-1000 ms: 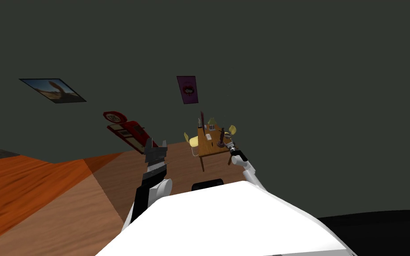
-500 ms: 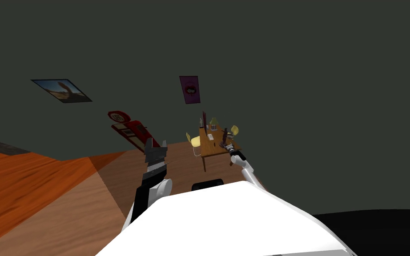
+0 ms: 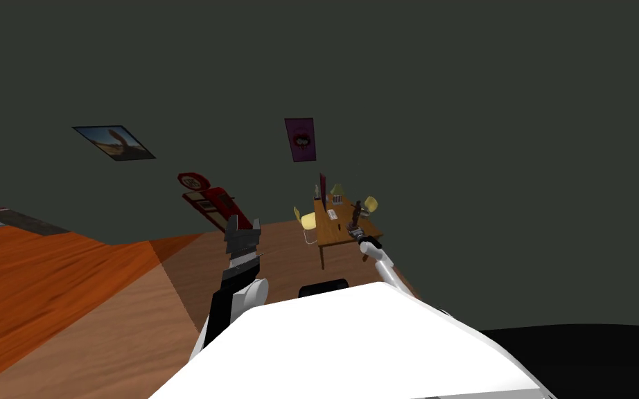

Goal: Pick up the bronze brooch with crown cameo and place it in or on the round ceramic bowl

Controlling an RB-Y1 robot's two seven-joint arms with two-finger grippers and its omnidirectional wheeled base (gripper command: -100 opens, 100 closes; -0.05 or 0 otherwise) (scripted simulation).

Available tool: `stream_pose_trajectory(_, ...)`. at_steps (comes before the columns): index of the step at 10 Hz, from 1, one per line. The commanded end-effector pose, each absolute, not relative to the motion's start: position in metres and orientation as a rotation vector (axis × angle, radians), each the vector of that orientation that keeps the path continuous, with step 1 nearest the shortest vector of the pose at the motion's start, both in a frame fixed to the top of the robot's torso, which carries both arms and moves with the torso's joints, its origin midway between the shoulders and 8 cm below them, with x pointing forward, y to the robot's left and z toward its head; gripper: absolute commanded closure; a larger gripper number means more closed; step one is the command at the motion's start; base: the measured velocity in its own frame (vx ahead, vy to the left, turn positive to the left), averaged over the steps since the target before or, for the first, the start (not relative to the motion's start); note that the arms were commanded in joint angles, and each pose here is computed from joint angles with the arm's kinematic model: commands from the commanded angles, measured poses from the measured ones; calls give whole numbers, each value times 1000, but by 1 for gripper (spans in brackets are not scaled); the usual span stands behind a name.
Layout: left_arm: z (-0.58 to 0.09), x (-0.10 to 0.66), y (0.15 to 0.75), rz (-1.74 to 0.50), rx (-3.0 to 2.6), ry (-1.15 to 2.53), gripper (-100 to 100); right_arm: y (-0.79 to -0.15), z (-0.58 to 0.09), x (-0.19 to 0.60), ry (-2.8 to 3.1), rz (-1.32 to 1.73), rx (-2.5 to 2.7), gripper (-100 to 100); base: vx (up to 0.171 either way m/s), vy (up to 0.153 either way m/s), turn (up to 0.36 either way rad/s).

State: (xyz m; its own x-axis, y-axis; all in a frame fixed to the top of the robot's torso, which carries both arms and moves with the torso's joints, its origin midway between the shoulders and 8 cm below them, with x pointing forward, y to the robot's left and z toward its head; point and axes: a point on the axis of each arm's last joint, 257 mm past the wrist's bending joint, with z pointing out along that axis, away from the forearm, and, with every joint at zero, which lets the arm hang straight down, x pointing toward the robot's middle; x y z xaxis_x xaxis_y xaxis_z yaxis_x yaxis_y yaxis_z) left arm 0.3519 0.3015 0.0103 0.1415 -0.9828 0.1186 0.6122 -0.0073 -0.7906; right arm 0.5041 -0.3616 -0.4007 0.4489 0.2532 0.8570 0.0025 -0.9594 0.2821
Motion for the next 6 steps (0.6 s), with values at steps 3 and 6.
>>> stream_pose_trajectory(3,10,352,302,-1371,-838,567,0,-361,-443,490,120,1408,2643,-100,83,42,81)
stream_pose_trajectory(6,10,352,302,-1371,-838,567,0,-357,-471,478,42,1316,2769,-100,123,40,86)
